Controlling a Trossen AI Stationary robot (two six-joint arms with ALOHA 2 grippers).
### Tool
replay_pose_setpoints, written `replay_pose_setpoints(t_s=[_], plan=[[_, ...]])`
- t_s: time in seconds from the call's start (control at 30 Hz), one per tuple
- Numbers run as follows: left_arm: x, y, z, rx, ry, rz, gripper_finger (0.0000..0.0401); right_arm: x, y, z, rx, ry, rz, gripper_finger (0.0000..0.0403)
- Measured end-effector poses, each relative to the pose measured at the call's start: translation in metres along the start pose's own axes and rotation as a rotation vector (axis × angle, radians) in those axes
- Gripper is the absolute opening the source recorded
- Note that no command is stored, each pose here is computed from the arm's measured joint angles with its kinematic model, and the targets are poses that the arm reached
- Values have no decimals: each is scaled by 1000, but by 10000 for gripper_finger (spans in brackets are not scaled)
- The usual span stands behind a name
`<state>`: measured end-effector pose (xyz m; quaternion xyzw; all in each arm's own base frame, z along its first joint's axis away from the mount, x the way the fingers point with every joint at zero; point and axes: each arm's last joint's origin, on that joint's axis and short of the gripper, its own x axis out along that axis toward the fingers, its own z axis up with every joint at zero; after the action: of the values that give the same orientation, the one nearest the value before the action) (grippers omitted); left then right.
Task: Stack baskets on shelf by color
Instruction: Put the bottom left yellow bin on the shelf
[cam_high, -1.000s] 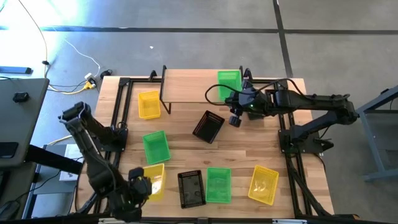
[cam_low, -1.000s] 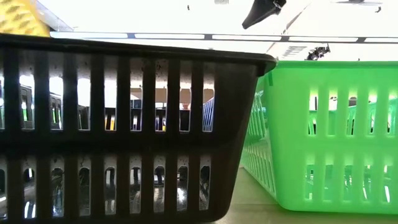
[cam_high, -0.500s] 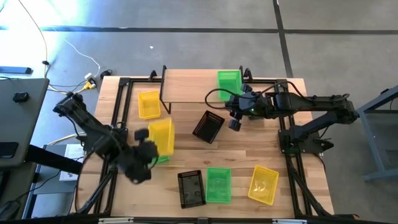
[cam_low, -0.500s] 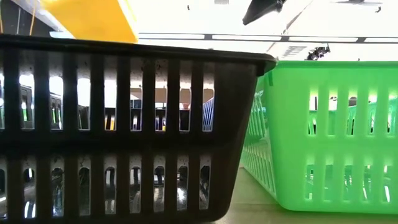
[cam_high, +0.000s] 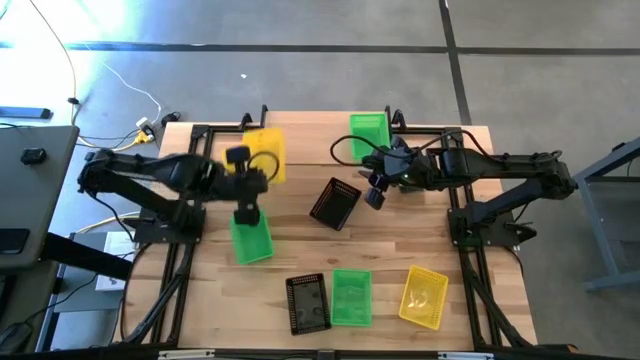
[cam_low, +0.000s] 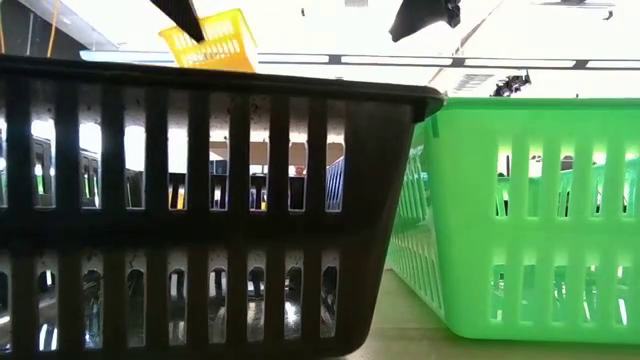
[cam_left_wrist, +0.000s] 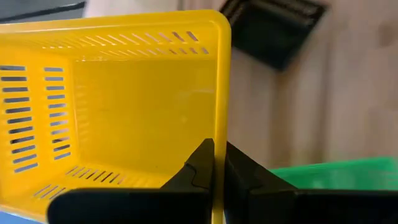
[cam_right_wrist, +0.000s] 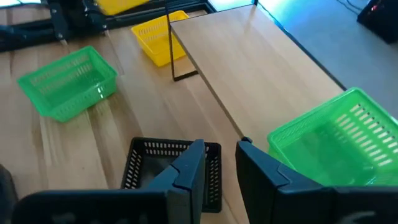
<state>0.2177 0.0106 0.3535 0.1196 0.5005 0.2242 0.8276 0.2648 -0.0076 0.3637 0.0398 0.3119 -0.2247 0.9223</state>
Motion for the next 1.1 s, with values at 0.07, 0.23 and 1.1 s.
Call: replay_pose_setpoints(t_s=[0.07, 0.23, 1.1], plan=[[8, 12, 3, 23, 5, 30, 0, 0, 0, 0, 27, 0, 0, 76], [24, 45, 10, 46, -27, 80, 0, 0, 0, 0, 70, 0, 0, 76], [91, 89, 10, -9, 76, -97, 0, 1, 0, -1, 111, 7, -3, 76]])
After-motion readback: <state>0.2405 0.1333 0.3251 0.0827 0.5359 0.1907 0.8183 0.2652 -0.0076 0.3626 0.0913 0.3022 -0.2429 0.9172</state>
